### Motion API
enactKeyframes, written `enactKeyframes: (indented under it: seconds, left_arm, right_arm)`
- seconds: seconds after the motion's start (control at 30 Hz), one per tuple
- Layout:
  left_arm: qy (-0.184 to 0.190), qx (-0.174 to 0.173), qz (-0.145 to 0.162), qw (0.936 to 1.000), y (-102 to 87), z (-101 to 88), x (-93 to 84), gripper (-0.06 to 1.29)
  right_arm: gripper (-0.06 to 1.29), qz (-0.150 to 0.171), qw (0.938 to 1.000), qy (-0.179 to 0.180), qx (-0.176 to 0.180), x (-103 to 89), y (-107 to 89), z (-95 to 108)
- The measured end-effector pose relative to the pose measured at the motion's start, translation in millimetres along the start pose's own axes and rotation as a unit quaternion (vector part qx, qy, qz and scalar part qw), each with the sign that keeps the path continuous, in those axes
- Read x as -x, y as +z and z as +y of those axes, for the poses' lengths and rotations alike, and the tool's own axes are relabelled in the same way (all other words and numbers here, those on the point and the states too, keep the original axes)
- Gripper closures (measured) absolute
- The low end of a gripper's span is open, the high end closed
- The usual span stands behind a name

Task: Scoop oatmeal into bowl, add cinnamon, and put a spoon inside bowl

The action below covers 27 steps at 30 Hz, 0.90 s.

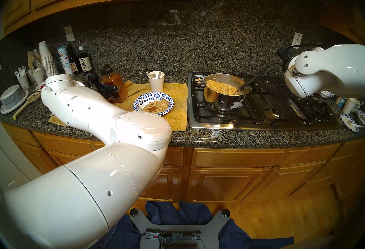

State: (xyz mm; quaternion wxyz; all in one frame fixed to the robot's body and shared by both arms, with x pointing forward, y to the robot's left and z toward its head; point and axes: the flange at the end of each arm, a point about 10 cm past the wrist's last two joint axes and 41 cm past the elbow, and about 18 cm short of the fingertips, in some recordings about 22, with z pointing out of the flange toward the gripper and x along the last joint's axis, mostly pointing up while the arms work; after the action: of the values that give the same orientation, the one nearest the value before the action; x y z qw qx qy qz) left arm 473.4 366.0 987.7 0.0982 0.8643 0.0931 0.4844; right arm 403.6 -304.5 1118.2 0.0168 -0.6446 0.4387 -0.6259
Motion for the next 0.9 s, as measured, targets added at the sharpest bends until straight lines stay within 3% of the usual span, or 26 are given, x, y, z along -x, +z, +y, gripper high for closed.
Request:
enactKeyframes:
  seconds: [0.1, 0.3, 0.9]
  left_arm:
    - [-0.018, -0.019, -0.017, 0.9995, 1.1, -5.1, 12.0, 0.56]
    - [-0.038, -0.059, -0.040, 0.9967, -1.5, -16.0, 24.0, 0.01]
    - [-0.078, -0.120, -0.042, 0.9888, -16.7, -28.9, 20.0, 0.00]
  right_arm:
    - [-0.01, 0.000, 1.0000, 0.000, 0.000, -0.1, 0.0, 0]
    - [-0.01, 0.000, 1.0000, -0.001, 0.000, -0.2, -0.1, -1]
    - [-0.01, 0.000, 1.0000, -0.001, 0.001, -0.2, -0.3, -1]
